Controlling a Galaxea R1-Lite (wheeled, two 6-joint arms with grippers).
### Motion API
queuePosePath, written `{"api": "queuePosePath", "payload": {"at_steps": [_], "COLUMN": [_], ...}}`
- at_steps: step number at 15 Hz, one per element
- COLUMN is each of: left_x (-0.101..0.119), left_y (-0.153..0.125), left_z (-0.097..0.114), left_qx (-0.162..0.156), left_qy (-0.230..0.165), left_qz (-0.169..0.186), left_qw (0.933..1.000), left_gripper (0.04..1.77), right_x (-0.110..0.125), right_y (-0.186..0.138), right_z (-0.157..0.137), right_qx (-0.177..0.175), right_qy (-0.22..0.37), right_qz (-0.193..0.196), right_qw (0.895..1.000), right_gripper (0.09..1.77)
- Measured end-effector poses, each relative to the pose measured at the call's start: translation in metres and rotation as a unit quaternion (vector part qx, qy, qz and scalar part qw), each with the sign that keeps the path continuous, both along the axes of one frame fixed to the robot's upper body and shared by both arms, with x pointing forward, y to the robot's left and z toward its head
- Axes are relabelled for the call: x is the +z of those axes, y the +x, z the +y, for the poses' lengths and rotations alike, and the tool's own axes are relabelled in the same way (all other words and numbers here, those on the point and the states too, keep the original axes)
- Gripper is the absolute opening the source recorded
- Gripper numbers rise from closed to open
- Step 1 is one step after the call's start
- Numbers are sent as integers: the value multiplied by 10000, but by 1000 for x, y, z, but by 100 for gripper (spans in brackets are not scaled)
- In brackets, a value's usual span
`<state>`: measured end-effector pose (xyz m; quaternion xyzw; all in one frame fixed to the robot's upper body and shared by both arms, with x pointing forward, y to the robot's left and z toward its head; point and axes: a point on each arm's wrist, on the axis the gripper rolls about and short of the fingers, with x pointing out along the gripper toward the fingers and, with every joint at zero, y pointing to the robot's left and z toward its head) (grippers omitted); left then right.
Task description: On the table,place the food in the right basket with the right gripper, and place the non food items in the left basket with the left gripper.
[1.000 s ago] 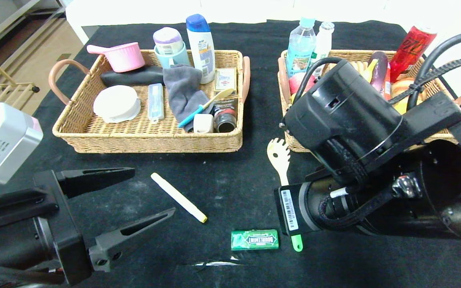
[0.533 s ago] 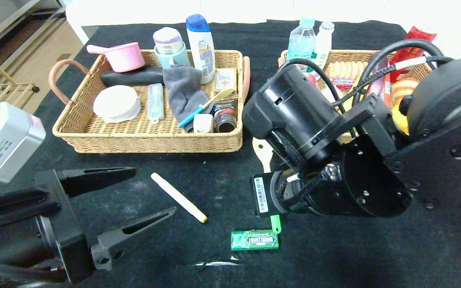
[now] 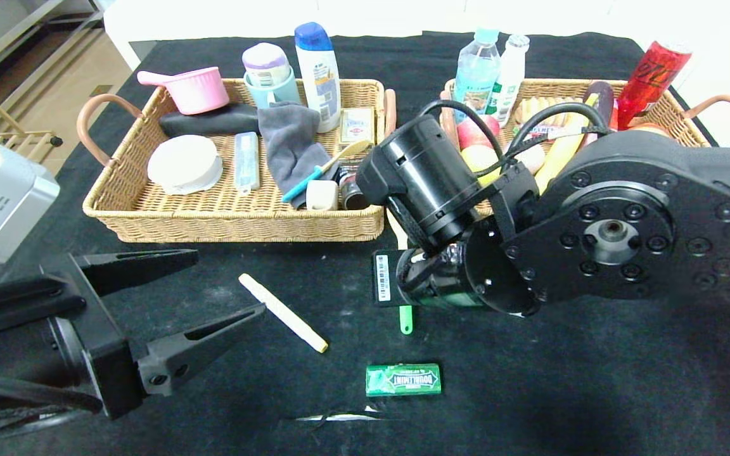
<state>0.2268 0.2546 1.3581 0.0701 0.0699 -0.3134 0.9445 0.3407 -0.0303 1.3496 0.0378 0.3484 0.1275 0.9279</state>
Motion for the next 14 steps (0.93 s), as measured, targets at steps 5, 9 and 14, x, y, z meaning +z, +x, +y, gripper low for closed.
{"api": "queuePosePath", "payload": {"at_steps": [5, 9, 14], "left_x": [0, 1, 2], "left_y": [1, -1, -1], "left_z": [0, 1, 1], "left_qx": [6, 4, 2], "left_qy": [13, -2, -14], "left_qz": [0, -32, -49], "left_qw": [10000, 10000, 10000], "left_gripper": [172, 172, 172], "right_x": [-8, -12, -12], "right_y": [9, 10, 10], "right_z": [-1, 2, 5], "right_qx": [-111, -100, -109], "right_qy": [-58, -70, -45], "right_qz": [56, 75, 54], "right_qw": [9999, 9999, 9999], "right_gripper": [22, 22, 22]}}
